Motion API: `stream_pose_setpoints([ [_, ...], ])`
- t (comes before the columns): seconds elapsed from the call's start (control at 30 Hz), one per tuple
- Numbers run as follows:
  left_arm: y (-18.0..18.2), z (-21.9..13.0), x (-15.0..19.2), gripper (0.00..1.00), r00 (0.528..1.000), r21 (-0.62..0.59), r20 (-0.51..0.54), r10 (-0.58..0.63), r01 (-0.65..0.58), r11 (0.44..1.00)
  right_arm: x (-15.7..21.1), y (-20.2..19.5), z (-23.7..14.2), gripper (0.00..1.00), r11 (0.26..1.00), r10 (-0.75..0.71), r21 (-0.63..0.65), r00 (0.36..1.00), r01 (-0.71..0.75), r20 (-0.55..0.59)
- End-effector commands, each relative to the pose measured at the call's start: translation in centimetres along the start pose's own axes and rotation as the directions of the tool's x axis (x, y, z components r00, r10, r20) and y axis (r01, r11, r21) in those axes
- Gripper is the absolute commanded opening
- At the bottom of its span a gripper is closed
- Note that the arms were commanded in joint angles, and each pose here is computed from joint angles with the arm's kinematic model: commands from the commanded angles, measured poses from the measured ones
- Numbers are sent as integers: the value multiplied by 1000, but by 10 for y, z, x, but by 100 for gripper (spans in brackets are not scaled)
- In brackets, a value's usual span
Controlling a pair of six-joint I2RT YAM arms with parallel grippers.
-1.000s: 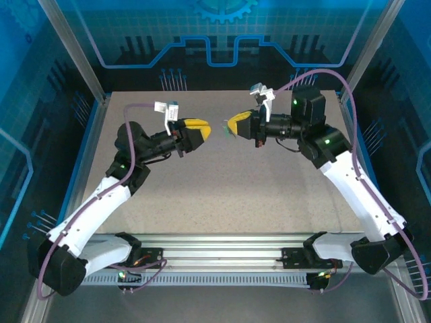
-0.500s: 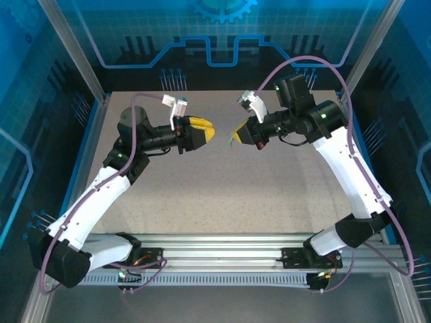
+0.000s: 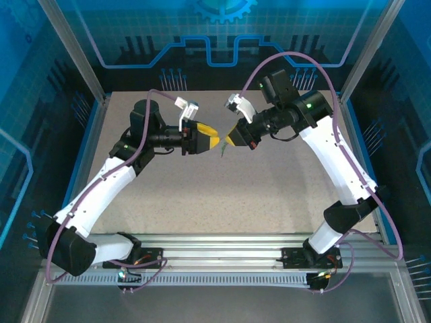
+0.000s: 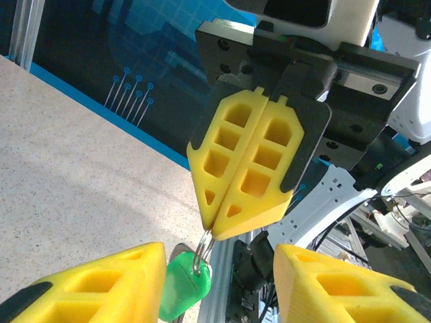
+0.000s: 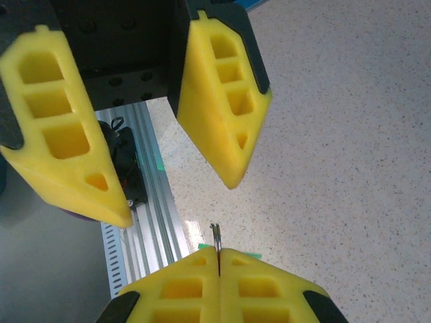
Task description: Remove the keys from the keyring
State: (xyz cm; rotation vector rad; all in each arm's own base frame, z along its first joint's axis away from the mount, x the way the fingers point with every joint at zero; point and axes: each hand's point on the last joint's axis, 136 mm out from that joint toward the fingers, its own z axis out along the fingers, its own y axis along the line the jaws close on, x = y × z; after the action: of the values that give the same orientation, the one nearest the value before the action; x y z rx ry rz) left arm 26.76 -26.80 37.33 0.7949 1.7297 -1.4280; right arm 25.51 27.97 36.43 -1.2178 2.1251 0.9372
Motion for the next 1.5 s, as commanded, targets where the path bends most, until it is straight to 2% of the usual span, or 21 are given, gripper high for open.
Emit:
stream_pose_setpoints([
  [0.0,-11,2,-1,47,999,50,-24,28,-27,998,-1,13,0,0,999,-23,-42,1000,23,-9],
  [0.1,-13,7,2,46,999,66,-38,27,-25,997,-2,14,2,0,999,-27,-48,1000,26,-11],
  [0.37,-16,13,4,36,998,86,-57,30,-25,996,-1,16,4,0,998,-28,-54,999,27,-18],
  [0.8,-18,14,10,0,997,94,-77,29,-22,995,-6,17,1,0,998,-40,-40,999,40,0],
  [0.9,-17,14,10,0,997,89,-74,35,-28,996,-10,10,0,0,999,-32,-5,999,32,12],
  [0.93,-16,15,9,0,997,84,-70,36,-30,996,-12,7,-1,5,1000,-24,8,999,24,23],
  [1.03,-10,14,6,0,999,41,-30,45,-43,998,-23,-2,-12,23,999,0,48,995,-5,96],
  [1.17,-4,9,-3,0,995,-30,64,80,-78,996,-35,-12,-30,33,994,20,102,963,-49,269],
  [1.27,-4,5,-10,0,987,-42,131,90,-85,995,-37,-20,-41,34,991,53,91,908,-99,415],
  [1.33,-4,5,-12,0,985,-42,151,84,-79,996,-36,-16,-43,36,995,67,33,870,-95,489],
  [1.47,-6,4,-17,0,981,-34,177,79,-74,997,-32,-10,-42,42,997,72,-13,834,-77,546],
])
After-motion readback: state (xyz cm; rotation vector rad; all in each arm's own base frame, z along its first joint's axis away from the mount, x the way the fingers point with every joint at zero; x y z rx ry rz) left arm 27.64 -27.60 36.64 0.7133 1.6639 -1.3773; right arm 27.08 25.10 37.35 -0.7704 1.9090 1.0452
